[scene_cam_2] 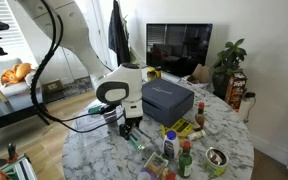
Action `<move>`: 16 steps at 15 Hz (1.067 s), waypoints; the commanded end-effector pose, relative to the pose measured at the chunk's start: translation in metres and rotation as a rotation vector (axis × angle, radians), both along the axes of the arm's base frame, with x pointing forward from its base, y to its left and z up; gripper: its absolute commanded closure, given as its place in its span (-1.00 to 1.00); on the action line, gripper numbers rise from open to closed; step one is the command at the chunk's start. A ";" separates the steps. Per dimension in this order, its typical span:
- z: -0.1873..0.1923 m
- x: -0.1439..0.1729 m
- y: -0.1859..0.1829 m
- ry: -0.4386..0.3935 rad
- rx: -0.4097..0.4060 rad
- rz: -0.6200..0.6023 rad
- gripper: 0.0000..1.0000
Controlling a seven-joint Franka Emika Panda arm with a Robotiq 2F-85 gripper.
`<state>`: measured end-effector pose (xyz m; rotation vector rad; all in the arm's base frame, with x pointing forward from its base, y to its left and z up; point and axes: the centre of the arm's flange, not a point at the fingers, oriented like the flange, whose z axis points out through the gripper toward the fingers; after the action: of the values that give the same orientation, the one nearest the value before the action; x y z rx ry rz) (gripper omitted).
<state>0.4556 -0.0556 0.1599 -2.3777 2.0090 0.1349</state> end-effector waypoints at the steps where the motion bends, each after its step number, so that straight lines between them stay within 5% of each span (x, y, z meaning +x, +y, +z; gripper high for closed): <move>1: -0.015 -0.014 -0.005 0.056 0.018 -0.006 -1.00; 8: 0.011 -0.022 -0.024 -0.010 0.051 -0.024 -1.00; 16: 0.035 -0.061 -0.109 -0.051 0.320 -0.055 -1.00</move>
<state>0.4219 -0.1377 0.1953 -2.1986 1.9101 0.2577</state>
